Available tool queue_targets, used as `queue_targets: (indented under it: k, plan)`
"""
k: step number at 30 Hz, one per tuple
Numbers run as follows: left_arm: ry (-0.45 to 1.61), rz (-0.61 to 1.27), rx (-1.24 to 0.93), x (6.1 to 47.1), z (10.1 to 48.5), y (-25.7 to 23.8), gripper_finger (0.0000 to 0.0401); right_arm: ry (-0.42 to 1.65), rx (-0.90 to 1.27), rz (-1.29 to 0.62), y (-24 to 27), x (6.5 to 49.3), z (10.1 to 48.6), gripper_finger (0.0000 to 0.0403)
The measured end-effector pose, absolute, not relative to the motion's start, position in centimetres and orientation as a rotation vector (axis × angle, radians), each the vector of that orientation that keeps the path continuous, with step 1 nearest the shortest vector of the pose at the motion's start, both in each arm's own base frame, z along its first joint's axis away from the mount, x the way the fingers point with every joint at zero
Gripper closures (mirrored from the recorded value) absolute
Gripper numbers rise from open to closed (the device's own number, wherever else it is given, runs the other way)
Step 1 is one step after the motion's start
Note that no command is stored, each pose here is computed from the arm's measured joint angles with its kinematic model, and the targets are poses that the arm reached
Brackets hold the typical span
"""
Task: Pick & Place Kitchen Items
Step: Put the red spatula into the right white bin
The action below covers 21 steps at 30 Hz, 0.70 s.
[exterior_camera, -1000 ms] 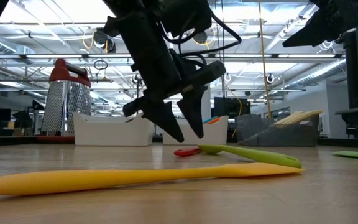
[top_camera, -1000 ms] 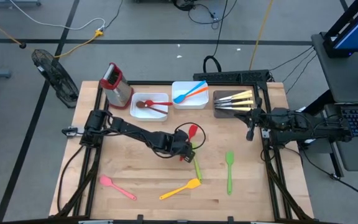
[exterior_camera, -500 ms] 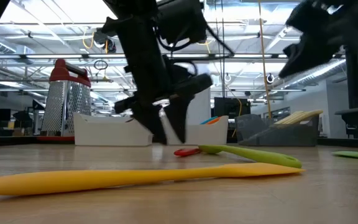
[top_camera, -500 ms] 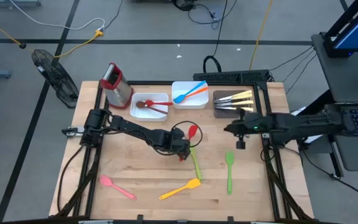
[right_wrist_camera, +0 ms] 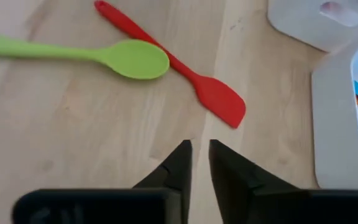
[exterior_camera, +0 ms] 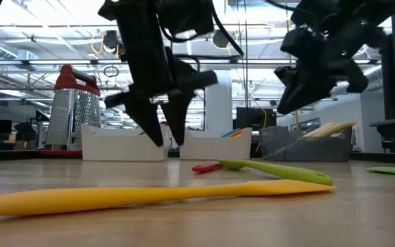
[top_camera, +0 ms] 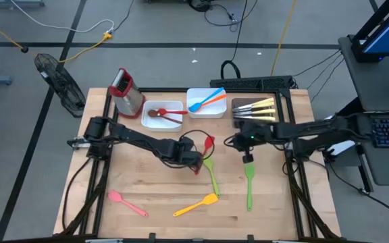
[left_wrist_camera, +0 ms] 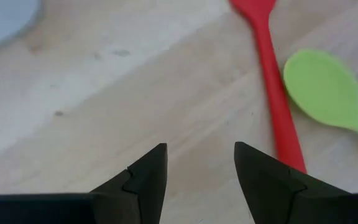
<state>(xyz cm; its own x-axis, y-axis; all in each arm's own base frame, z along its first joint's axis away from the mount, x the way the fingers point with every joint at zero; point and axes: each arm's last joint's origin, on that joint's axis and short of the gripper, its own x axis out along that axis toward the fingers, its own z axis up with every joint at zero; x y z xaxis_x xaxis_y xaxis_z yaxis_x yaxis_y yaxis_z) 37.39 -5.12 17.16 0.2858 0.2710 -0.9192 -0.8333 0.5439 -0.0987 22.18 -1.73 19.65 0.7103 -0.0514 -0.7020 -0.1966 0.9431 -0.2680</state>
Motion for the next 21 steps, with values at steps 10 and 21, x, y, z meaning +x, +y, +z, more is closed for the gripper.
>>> queue_targets:
  k: [10, 21]
  plan:
    - [0.840, 0.742, -0.736, 34.0, 20.3, -4.5, 0.0210, 0.870, -0.466, 0.141, -3.1, 27.5, 18.8, 0.0273]
    - [0.783, 0.669, -0.755, 33.4, 20.3, -5.3, 0.0210, 0.938, -0.638, 0.276, -3.5, 32.7, 17.6, 0.0259]
